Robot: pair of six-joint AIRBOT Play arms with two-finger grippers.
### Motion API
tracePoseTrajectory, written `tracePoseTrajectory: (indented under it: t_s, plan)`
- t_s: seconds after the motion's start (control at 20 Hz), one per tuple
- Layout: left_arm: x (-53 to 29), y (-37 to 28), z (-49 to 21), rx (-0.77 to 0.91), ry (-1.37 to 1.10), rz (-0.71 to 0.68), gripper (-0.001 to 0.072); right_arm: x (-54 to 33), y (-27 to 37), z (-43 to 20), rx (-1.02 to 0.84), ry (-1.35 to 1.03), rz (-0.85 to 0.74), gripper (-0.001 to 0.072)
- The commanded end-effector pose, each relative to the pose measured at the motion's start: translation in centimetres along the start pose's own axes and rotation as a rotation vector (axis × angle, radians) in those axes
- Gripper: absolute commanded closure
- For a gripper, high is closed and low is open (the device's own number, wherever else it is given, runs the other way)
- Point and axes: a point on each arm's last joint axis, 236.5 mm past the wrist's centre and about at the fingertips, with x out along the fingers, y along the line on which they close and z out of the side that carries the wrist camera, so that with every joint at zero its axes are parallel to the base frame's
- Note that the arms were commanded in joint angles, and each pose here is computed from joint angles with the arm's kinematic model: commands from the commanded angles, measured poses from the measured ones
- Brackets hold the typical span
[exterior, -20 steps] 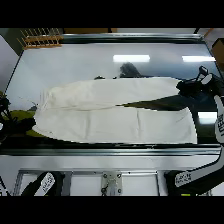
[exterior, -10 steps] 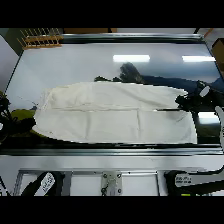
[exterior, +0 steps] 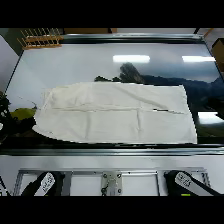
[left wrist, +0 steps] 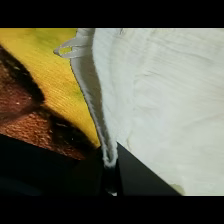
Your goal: Fold the clothes and pants, and hang the long-sleeved shirts on hangers.
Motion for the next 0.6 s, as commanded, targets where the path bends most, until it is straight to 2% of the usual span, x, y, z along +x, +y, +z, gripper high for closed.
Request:
tracePoseTrajectory:
  t_s: [0.0,0.15,0.3,0.55]
  plan:
    - [0.0,0.0,0.0,-0.001,0.0,0.0,0.0688,-0.5,-5.6,-8.1,0.259,0.081,-0.012,0.0044]
    - [0.0,0.0,0.0,-0.002,0.0,-0.001,0.0688,2.5,-6.0,-13.4,0.466,0.142,0.062,0.0043]
    - [0.0,0.0,0.0,-0.002,0.001,-0.001,0.0687,4.7,-5.1,-16.7,0.487,0.205,0.096,0.0043]
    - [0.0,0.0,0.0,-0.002,0.001,-0.001,0.0687,6.4,-3.8,-16.3,0.471,0.164,0.171,0.0047]
